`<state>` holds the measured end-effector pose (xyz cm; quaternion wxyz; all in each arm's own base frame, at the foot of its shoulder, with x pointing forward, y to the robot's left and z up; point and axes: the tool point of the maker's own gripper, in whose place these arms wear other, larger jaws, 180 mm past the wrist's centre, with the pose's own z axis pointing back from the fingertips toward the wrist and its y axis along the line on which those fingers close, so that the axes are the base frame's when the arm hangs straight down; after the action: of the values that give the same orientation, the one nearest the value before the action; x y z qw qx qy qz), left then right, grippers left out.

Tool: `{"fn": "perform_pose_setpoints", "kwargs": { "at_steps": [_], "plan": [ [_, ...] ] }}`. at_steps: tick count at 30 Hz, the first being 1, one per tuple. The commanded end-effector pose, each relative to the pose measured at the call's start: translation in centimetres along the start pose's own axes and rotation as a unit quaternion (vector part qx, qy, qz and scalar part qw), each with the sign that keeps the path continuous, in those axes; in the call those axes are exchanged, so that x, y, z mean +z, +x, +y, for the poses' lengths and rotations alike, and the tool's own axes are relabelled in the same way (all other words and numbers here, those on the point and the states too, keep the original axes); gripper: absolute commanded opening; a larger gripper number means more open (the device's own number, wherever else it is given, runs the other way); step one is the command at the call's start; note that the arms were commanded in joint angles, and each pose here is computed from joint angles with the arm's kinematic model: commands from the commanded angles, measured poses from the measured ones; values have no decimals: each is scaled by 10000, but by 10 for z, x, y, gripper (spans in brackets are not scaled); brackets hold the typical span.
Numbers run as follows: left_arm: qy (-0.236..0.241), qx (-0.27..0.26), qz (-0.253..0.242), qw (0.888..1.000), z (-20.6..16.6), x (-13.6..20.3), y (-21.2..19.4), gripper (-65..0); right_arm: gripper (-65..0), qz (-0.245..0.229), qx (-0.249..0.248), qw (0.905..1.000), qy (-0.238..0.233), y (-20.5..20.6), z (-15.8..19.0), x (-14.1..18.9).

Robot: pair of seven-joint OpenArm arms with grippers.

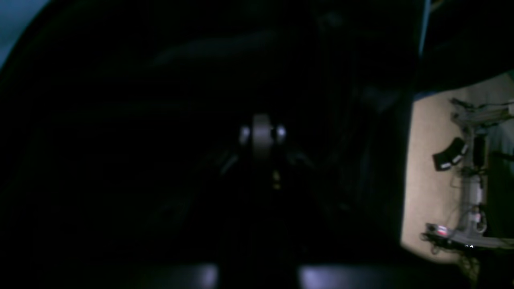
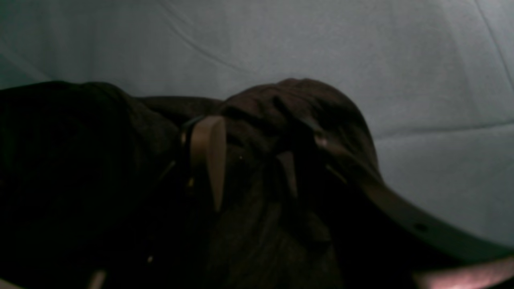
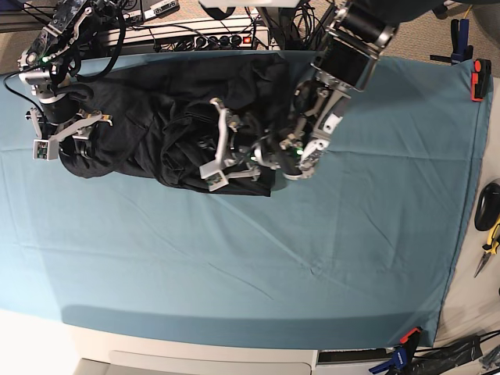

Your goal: Fold the T-shirt properly

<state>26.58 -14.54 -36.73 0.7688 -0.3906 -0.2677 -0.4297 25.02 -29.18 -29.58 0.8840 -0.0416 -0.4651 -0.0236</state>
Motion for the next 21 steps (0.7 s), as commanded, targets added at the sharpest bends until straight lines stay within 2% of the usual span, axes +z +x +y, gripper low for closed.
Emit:
{"fn": "perform_pose_setpoints", "kwargs": {
  "at_steps": [1, 7, 17, 21],
  "plan": [
    [-32, -144, -344, 9993, -3, 1, 25, -650, -374, -310, 43, 9995, 14, 16, 0, 3],
    [392, -226, -318, 9985, 11, -1, 25, -650, -374, -309, 44, 9995, 13, 16, 0, 3],
    [353, 200, -99, 9991, 20, -20, -9, -650, -374, -313, 42, 9995, 15, 17, 0, 3],
    [208, 287, -246, 9991, 13, -25, 2, -650, -374, -364, -7, 9993, 87, 18, 2, 3]
  ]
}}
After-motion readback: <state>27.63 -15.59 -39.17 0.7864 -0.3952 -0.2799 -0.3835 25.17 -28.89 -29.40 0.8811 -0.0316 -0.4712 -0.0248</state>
